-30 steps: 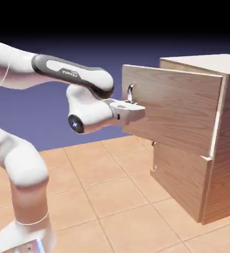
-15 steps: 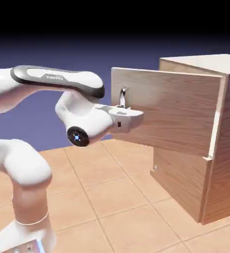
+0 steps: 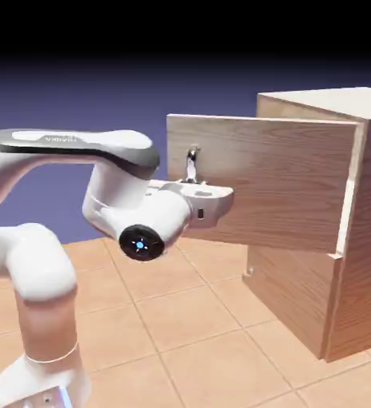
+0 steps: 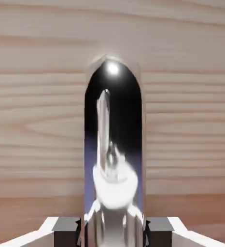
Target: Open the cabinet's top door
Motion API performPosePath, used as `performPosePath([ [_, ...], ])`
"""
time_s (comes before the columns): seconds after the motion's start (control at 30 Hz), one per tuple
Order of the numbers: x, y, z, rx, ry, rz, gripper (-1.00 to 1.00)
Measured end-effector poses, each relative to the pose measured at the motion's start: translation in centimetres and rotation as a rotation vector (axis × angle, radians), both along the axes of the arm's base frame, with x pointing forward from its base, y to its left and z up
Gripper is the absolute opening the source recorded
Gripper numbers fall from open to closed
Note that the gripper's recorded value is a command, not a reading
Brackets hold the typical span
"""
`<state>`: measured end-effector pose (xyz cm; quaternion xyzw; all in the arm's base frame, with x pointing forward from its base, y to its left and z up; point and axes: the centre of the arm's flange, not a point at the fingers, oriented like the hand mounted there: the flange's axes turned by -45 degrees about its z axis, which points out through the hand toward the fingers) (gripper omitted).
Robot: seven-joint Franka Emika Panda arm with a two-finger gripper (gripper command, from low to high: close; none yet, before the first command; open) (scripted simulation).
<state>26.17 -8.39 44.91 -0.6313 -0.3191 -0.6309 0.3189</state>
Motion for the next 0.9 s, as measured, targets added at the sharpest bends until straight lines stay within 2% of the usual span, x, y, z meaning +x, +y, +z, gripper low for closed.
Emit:
performPosePath([
  [0.3, -0.8, -7.6, 0.0, -0.001, 0.000, 0.218, -1.00],
  [0.4, -0.8, -7.8, 0.0, -0.002, 0.002, 0.227, -1.00],
  [0.9, 1.2, -18.5, 0.0, 0.000, 0.000, 0.540, -1.00],
])
